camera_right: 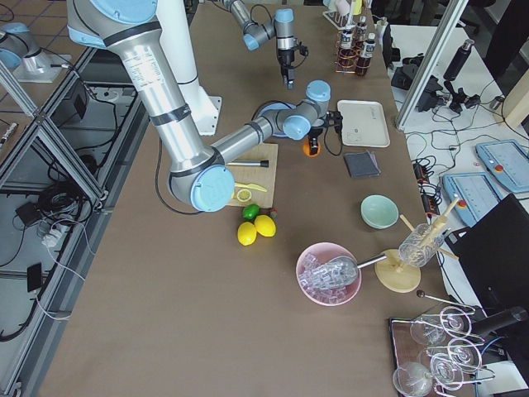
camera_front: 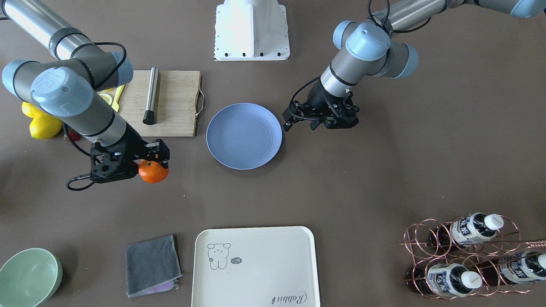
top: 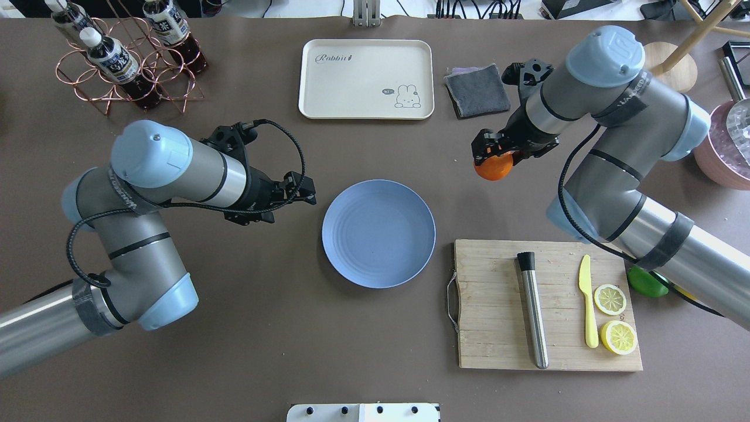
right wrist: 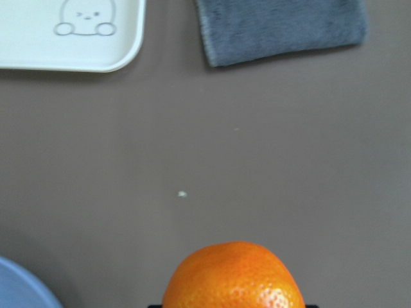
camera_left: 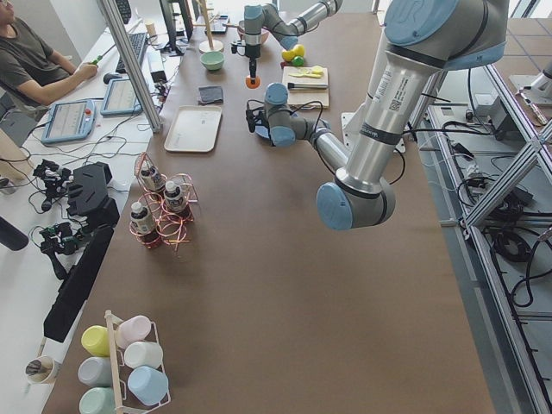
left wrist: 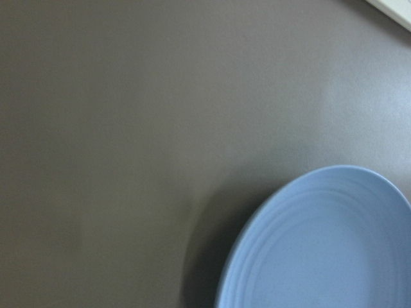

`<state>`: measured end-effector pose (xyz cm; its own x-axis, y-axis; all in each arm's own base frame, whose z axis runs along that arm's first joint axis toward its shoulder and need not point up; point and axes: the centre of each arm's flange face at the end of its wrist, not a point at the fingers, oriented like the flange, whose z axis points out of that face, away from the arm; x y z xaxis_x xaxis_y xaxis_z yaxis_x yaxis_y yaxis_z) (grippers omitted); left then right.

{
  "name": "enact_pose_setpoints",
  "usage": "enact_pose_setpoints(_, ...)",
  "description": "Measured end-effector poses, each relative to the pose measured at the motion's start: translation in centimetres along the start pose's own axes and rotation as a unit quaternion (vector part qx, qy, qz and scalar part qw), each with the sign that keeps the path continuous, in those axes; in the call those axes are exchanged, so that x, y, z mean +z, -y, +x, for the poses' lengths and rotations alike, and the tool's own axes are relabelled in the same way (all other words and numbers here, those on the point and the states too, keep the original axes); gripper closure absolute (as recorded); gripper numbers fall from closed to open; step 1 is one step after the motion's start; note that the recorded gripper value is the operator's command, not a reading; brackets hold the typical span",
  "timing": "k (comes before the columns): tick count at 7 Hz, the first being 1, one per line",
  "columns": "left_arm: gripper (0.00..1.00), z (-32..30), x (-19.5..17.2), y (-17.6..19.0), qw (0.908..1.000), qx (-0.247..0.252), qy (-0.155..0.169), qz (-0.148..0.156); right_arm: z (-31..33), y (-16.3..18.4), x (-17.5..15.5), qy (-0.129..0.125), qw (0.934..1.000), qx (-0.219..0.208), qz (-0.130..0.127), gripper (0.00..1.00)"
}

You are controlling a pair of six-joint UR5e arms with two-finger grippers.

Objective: Pick orange to plate
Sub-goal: 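Carry the orange over the blue plate with the right gripper, lower and release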

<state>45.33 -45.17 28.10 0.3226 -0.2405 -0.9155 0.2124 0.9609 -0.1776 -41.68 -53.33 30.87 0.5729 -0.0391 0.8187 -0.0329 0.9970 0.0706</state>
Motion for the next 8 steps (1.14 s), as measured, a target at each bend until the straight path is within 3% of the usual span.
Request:
enact_pose_setpoints(1, 0.03, -2.7, -2.4, 1.7, 1.0000, 0.005, 0.005, -0.001, -5.9, -2.3, 0.4, 0.010, 0.9996, 0.026, 0.003, 1.00)
enact_pose_setpoints(3, 0.03, -8.5, -6.1, 4.9, 0.9993, 0.030, 0.024, -0.001, -14.4, -7.9, 3.4, 0.004, 0.9989, 0.046, 0.008, 1.00)
enact_pose_setpoints(6, 0.03, -10.7, -7.9, 6.4, 0.9987, 0.043, 0.028, -0.007, -17.5, -12.7, 7.2, -0.016, 0.9989, 0.040, 0.016, 1.00)
enact_pose_setpoints(7, 0.03, -10.7, -7.8, 6.4, 0.9986, 0.043, 0.028, -0.007, -17.6, -13.0, 7.9, -0.021, 0.9989, 0.038, 0.019, 0.22)
enact_pose_setpoints(8, 0.03, -10.6, -7.8, 6.4, 0.9986, 0.043, 0.028, -0.008, -17.6, -13.2, 8.3, -0.024, 0.9988, 0.037, 0.020, 0.00)
